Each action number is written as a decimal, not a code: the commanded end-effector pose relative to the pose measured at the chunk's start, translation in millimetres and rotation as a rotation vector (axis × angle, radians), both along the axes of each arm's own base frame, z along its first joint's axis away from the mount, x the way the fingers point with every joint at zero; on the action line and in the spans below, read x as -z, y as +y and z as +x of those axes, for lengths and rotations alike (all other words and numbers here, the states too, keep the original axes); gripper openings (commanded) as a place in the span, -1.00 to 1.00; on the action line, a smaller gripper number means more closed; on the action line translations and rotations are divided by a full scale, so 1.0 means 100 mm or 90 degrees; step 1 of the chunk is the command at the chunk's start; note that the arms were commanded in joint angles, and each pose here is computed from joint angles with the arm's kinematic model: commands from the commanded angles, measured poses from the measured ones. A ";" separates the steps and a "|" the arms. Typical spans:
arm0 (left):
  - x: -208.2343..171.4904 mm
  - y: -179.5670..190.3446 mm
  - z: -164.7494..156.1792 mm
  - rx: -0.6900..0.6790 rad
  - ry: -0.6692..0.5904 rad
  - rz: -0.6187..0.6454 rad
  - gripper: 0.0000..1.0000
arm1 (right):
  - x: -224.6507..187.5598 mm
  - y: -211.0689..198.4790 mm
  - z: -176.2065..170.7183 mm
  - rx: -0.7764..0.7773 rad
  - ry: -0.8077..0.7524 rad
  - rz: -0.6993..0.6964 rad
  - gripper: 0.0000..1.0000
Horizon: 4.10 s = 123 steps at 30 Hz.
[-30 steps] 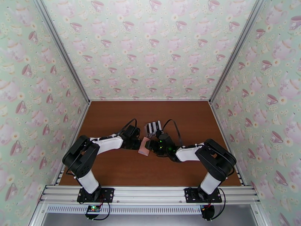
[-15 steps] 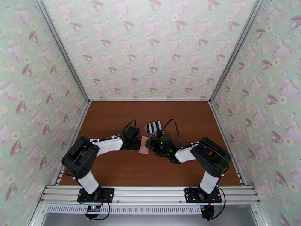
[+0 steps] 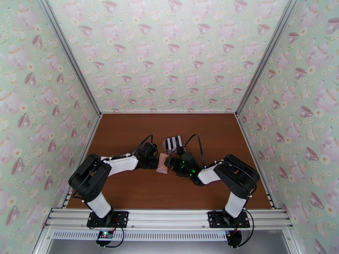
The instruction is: Put the credit cards into the card holder
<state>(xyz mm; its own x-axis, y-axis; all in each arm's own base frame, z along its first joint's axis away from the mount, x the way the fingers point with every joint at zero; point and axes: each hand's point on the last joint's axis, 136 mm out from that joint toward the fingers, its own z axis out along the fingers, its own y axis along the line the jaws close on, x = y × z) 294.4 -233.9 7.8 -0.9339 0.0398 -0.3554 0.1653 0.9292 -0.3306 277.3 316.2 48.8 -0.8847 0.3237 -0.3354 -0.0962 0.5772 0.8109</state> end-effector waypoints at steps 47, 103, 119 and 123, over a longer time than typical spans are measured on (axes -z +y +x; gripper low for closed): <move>-0.70 -0.61 -0.15 0.120 0.003 -0.231 -0.42 | 0.16 -0.59 -0.29 0.032 0.070 -0.200 0.09; -0.37 -0.03 -0.08 0.029 -0.006 -0.216 0.13 | -0.13 -0.30 -0.08 0.002 0.037 -0.099 -1.00; -0.57 0.26 0.00 -0.027 -0.075 -0.205 0.17 | -1.07 -0.99 -0.24 0.036 -0.079 -0.413 -1.00; -0.56 0.30 0.00 -0.031 -0.077 -0.193 0.17 | -1.25 -1.06 -0.29 0.033 -0.107 -0.513 -1.00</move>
<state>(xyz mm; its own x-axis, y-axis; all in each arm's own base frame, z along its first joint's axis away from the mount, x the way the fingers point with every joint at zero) 293.3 -211.6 63.9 -0.8900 -0.1125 -0.4418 0.1952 0.7818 -0.5922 252.0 238.6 169.1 -0.8107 0.0791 -0.5801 -0.1520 0.9284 0.3391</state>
